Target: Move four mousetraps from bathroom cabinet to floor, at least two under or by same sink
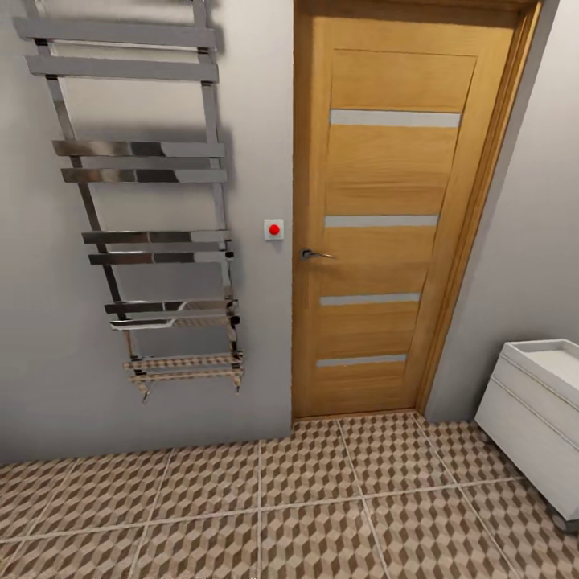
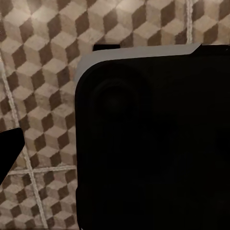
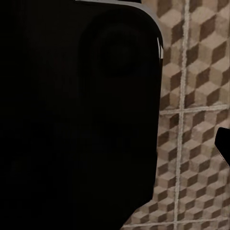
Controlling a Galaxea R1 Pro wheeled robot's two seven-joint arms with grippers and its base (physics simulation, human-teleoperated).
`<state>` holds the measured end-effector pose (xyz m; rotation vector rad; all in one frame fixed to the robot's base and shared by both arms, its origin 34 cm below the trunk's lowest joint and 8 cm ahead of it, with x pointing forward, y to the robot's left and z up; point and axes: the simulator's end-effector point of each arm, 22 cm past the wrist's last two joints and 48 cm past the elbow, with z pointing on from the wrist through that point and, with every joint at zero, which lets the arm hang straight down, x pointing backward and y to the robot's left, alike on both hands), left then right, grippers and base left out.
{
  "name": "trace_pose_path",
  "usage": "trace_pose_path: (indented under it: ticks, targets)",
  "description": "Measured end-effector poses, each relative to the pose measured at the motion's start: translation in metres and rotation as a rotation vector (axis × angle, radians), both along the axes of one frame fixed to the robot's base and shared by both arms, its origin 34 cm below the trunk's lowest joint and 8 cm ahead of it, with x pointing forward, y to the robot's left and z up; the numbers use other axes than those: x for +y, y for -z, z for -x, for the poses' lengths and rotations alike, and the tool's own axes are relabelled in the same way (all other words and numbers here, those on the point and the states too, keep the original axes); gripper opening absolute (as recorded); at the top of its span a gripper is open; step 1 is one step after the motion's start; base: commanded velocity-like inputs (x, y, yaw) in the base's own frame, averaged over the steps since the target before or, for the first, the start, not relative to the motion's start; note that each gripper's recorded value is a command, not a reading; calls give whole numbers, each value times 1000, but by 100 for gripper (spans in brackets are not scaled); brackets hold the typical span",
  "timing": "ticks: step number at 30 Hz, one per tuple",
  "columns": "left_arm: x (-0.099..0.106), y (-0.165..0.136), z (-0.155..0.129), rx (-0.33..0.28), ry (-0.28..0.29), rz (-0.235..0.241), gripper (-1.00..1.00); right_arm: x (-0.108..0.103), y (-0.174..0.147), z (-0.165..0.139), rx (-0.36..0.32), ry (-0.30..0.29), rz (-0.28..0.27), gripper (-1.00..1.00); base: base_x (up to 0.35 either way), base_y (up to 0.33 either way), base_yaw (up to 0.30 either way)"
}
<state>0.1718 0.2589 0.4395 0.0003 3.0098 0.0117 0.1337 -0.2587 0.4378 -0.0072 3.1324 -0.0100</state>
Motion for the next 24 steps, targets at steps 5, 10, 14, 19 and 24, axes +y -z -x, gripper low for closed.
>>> trace_pose_path:
  ticks: [5, 10, 14, 19, 24]
  targets:
    - [0, 0, 0, 0, 1, 0, 100, 0, 0, -1, -6, 1, 0, 100, 0, 0, 274]
    - [0, 0, 0, 1, 0, 0, 100, 0, 0, -2, -8, 1, 0, 100, 0, 0, 274]
    - [0, 0, 0, 0, 0, 0, 100, 0, 0, -3, -13, 1, 0, 100, 0, 0, 274]
    - [0, 0, 0, 1, 0, 0, 100, -1, 0, -4, -19, 2, 1, 100, 0, 0, 274]
    - [-1, 0, 0, 0, -3, 2, 100, -1, 0, -4, -21, 2, 1, 100, 0, 0, 274]
